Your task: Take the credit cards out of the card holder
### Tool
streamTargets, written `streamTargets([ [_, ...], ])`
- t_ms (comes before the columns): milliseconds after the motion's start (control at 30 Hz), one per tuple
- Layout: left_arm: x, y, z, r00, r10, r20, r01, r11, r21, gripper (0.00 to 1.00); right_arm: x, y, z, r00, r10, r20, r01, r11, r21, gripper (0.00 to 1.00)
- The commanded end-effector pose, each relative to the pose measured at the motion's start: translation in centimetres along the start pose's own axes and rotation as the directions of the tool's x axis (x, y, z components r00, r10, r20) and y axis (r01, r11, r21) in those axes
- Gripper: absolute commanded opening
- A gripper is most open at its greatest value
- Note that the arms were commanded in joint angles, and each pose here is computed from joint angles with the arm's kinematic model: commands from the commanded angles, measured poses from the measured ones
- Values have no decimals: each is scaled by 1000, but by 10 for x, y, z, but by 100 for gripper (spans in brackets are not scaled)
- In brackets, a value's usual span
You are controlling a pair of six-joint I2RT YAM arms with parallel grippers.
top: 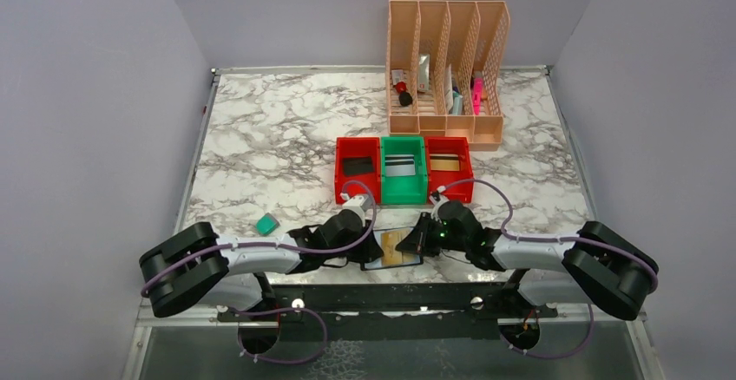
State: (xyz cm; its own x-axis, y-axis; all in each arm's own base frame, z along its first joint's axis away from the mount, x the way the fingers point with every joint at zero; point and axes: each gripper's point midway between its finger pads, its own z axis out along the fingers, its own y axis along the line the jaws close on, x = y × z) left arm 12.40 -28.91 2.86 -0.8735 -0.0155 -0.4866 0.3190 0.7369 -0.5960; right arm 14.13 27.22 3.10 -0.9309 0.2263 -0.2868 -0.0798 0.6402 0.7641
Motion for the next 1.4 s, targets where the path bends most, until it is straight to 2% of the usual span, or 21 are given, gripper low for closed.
streamTargets([
  [0,13,0,5,999,19,-36,-19,1000,0,19,4,-2,2,999,48,-1,-48,999,-27,14],
  [167,22,9,6,998,22,-58,-23,999,-30,13,5,-1,5,997,75,-8,-75,996,-40,18],
  [300,23,11,7,998,27,-63,-29,999,-37,12,6,2,9,997,74,-28,-76,996,-47,20],
  [533,25,14,6,997,28,-69,-31,998,-51,12,3,-3,7,997,73,-1,-73,997,-33,11],
  [633,24,15,5,997,29,-65,-33,998,-53,10,-1,-7,4,998,60,28,-60,998,-6,1],
  [900,16,11,-1,999,33,-33,-35,998,-48,11,-13,-15,-5,996,-61,70,56,995,81,1],
  [1067,10,9,-6,999,40,-13,-41,998,-51,17,-32,-3,-20,977,-157,143,145,985,91,1],
  [1200,3,1,-12,998,58,1,-58,998,-34,23,-55,-3,-41,943,-238,233,199,964,179,1],
  [1367,-21,-9,-24,992,110,63,-107,993,-47,44,-84,5,-69,875,-334,351,258,934,248,1],
])
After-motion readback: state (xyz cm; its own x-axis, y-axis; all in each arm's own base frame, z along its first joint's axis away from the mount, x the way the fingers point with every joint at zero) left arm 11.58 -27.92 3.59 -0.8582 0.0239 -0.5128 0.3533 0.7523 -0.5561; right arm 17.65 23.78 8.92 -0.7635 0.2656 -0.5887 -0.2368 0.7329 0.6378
